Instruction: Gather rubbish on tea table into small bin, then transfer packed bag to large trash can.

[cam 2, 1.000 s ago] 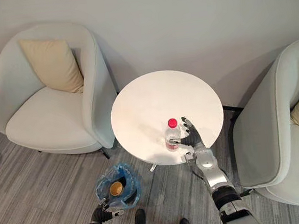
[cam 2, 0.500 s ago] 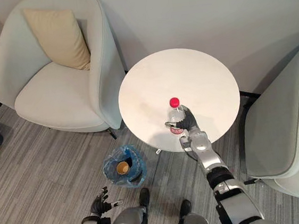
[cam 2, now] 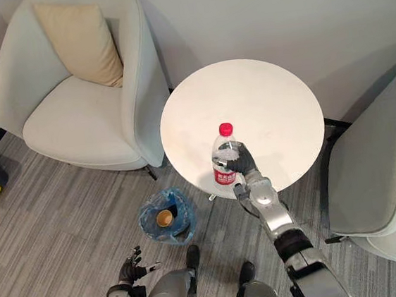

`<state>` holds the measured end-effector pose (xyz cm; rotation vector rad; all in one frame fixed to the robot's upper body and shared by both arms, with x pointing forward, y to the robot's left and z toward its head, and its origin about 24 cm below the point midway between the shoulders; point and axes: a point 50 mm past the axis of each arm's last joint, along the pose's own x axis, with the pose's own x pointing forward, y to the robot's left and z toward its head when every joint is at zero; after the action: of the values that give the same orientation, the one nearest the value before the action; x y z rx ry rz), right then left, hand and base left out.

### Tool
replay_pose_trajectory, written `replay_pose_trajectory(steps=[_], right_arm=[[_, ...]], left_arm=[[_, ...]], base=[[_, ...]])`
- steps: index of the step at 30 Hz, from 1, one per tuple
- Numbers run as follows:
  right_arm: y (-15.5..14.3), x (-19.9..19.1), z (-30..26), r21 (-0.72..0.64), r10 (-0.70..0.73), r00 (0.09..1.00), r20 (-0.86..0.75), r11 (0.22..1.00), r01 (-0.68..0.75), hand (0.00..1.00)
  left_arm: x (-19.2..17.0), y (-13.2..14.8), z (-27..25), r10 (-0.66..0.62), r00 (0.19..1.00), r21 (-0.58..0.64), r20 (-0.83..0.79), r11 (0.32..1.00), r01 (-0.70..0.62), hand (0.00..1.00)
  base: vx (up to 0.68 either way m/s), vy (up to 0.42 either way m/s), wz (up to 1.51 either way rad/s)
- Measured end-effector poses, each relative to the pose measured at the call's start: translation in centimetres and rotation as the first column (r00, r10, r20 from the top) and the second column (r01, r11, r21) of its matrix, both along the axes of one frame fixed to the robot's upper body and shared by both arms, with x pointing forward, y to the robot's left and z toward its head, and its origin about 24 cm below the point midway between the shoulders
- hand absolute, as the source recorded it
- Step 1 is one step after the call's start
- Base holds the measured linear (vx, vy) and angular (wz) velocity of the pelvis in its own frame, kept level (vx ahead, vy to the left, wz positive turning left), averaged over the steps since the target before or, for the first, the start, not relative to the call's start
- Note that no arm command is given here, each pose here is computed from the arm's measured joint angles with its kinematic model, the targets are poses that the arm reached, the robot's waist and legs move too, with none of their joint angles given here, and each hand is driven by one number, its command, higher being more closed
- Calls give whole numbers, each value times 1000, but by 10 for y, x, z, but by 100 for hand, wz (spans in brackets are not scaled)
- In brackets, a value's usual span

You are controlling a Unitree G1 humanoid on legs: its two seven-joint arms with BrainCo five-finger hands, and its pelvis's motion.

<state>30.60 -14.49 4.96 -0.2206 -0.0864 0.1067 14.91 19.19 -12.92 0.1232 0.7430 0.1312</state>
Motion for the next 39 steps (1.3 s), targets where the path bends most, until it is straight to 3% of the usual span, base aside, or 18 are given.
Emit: replay_pose_trajectory(steps=[5, 19, 29, 39], right_arm=[[1, -28, 11, 26, 32, 995, 92, 999, -35, 100], [1, -81, 0, 78, 58, 995, 80, 995, -64, 100], [20, -95, -9, 34, 148, 988, 41, 988, -149, 100], [20, -92, -5, -10, 154, 986, 64, 988, -154, 100]], left_arm=[[-4, 0, -2, 3, 1000, -1, -11, 1000, -3, 0], [-24, 0, -11, -15, 997, -7, -80, 1000, 14, 0], [-31, 0, -15, -13, 993, -6, -116, 1000, 12, 0], [-27, 1, -14, -52, 993, 8, -110, 999, 53, 0]], base=[[12, 5, -9], [-2, -10, -8], [-26, -4, -11], [-54, -36, 45]])
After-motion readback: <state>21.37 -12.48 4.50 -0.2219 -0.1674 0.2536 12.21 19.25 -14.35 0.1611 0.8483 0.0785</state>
